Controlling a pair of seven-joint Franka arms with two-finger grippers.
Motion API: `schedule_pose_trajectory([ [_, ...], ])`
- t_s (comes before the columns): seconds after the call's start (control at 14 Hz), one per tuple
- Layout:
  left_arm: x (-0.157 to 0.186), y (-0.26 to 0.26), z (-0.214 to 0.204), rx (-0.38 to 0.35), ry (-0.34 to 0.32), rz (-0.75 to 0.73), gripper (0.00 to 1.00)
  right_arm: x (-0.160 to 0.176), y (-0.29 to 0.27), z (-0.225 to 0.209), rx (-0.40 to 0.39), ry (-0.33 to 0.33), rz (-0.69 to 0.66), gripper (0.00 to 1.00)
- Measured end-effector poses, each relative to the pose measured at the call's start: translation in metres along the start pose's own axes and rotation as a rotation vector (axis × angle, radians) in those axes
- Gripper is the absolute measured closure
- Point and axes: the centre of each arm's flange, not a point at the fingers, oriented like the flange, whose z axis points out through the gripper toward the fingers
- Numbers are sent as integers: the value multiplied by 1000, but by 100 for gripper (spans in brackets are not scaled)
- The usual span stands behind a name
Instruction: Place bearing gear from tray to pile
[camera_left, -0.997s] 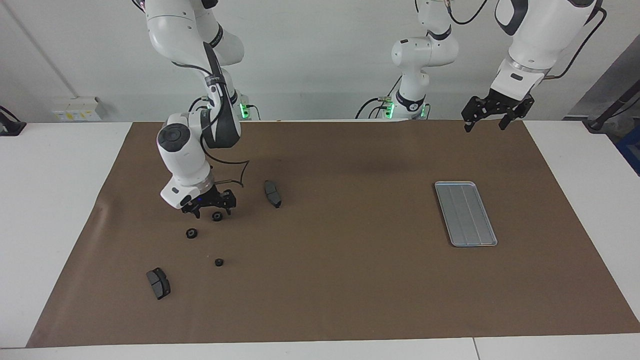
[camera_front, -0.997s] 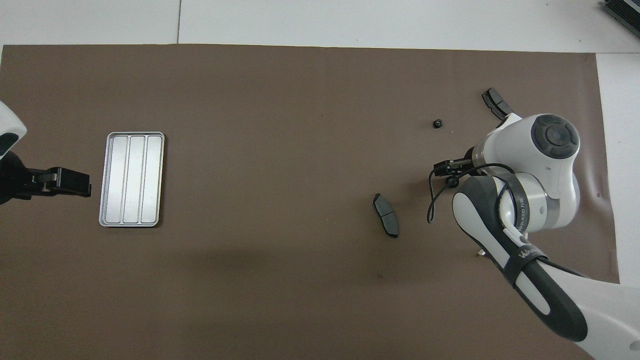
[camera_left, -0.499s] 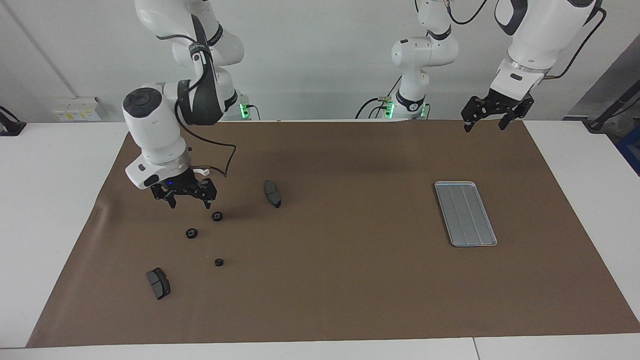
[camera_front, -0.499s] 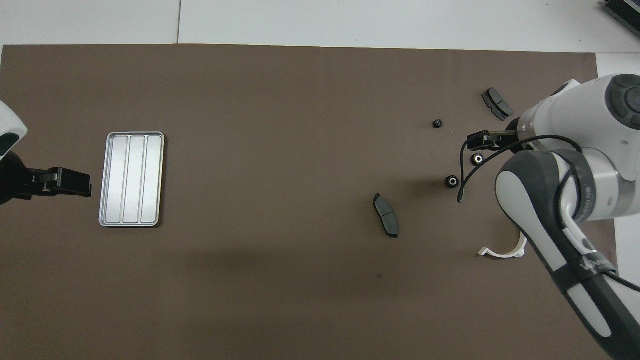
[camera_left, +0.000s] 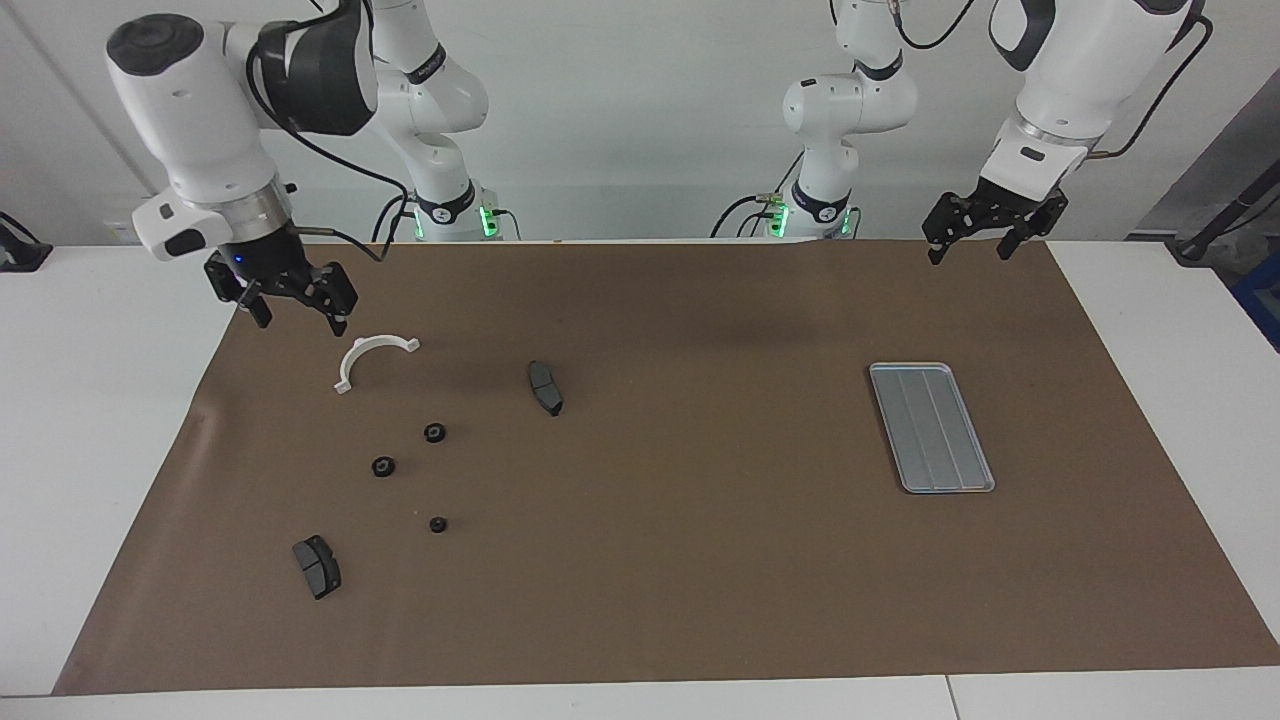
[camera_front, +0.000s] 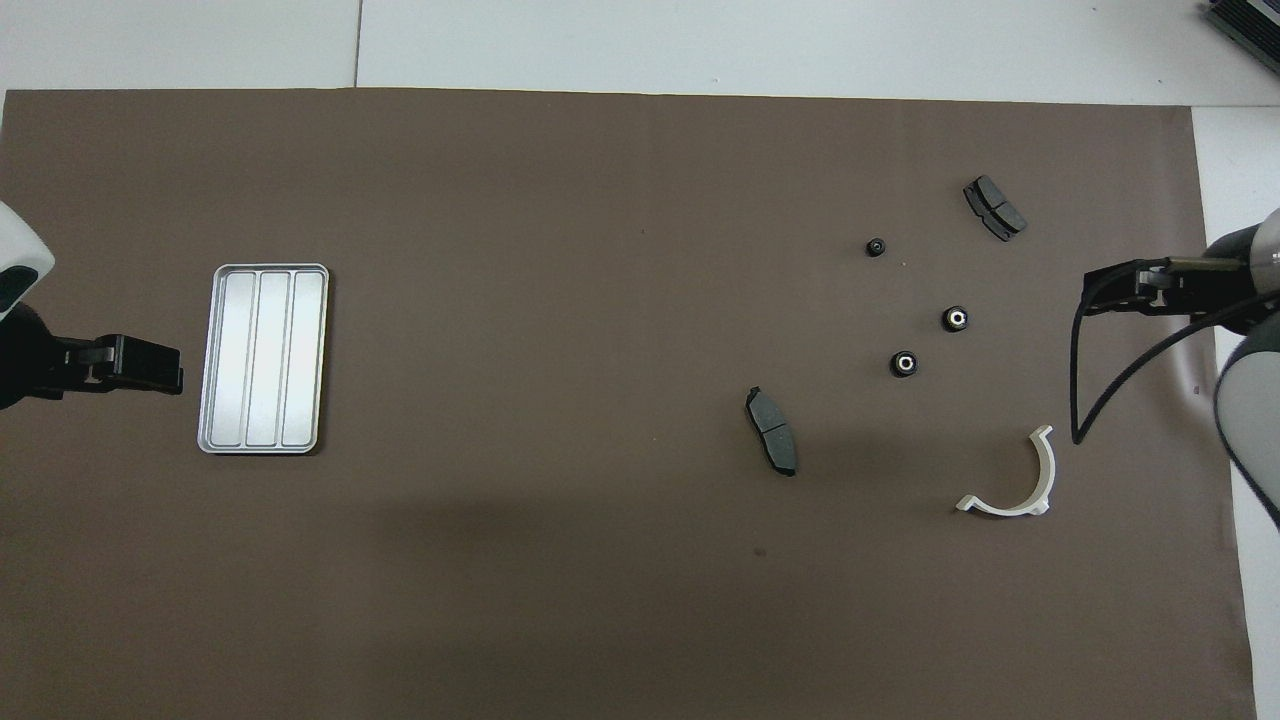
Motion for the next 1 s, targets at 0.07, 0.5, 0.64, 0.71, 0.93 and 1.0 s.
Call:
schedule_pose_trajectory([
  [0.07,0,0,0,0,0,0,0,-1,8,-9,4,-10,7,0],
  [0.5,0,0,0,0,0,0,0,-7,37,-38,13,-44,23,0],
  [0.64,0,0,0,0,0,0,0,-7,37,-33,14,-55,20,0],
  [0.71,0,0,0,0,0,0,0,-8,35,-32,14,-58,17,0],
  [0.93,0,0,0,0,0,0,0,-9,36,-30,15,-71,17,0],
  [1.0,0,0,0,0,0,0,0,-10,35,-29,15,-79,16,0],
])
